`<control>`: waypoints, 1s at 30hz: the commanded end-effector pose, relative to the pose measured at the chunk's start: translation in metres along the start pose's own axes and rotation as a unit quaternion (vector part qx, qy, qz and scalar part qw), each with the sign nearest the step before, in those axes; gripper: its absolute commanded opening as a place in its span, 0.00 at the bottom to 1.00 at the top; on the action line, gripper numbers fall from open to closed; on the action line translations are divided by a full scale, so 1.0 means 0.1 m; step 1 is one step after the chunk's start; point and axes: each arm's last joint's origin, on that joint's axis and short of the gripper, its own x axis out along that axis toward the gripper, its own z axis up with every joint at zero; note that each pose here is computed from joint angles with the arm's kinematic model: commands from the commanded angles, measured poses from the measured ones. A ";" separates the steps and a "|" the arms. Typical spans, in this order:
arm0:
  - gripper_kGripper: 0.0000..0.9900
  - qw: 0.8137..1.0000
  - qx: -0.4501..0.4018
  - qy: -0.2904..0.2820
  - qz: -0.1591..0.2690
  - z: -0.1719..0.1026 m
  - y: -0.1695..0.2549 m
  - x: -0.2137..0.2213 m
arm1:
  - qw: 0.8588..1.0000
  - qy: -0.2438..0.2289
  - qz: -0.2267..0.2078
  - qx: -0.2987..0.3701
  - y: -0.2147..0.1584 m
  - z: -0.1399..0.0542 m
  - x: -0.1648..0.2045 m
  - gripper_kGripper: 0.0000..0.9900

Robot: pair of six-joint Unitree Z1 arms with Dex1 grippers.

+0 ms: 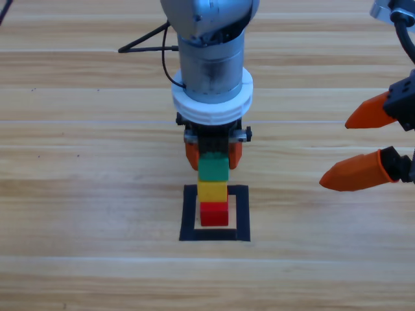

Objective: Stack the blocks in the rectangular block: red at the bottom, yellow in the middle, green on top

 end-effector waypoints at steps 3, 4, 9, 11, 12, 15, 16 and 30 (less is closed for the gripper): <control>0.07 0.999 0.016 0.016 0.034 -0.07 -0.08 0.27 | 1.000 -0.016 -0.002 0.001 0.01 -0.05 -0.19 0.99; 0.07 0.999 0.016 0.016 0.033 -0.06 -0.08 0.27 | 1.000 -0.016 -0.002 0.002 0.01 -0.05 -0.19 0.99; 0.07 0.999 0.016 0.014 0.031 -0.07 -0.07 0.24 | 1.000 -0.015 -0.002 0.002 0.00 -0.05 -0.19 0.99; 0.20 0.999 0.016 0.012 0.028 -0.07 -0.07 0.20 | 1.000 -0.015 -0.002 0.001 0.00 -0.05 -0.19 0.99; 0.39 0.999 0.017 0.010 0.026 -0.08 -0.07 0.18 | 1.000 -0.015 -0.002 0.001 0.00 -0.05 -0.19 0.99; 0.97 1.000 0.017 0.008 0.023 -0.11 -0.08 0.14 | 1.000 -0.014 -0.002 0.002 0.00 -0.05 -0.18 0.99; 1.00 1.000 0.016 0.007 0.022 -0.11 -0.08 0.13 | 1.000 -0.014 -0.002 0.001 0.00 -0.05 -0.18 0.99; 1.00 0.998 0.022 -0.048 -0.023 -0.38 0.09 -0.59 | 1.000 -0.014 -0.002 0.001 0.00 -0.05 -0.18 0.99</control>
